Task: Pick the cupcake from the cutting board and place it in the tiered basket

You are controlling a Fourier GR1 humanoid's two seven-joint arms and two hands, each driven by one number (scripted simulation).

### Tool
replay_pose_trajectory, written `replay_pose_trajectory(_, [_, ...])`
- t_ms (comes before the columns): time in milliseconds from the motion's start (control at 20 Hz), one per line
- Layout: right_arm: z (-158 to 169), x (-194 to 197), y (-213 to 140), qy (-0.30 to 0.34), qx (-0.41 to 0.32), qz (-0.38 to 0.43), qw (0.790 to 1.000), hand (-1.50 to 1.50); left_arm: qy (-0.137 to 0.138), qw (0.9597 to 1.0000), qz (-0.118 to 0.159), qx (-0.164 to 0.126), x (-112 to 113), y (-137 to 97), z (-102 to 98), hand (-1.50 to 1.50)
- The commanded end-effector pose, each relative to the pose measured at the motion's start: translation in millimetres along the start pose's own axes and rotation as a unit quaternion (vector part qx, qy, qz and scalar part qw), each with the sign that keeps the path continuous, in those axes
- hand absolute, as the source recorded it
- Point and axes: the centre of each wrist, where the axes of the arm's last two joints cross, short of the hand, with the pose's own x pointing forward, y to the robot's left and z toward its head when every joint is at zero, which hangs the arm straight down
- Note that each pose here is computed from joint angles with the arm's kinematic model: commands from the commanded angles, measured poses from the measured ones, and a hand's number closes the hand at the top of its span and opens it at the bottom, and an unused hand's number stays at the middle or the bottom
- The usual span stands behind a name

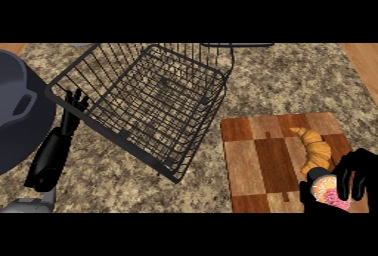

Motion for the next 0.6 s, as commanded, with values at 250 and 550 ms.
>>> replay_pose_trajectory(250, [17,51,-62,-0.109,-0.060,-0.088,0.988,1.50,-0.017,0.9995,0.013,-0.025,12,-10,-10,0.00])
replay_pose_trajectory(550, [4,115,-75,-0.117,-0.053,-0.102,0.986,1.50,-0.017,0.9996,0.001,-0.021,12,-6,-10,0.00])
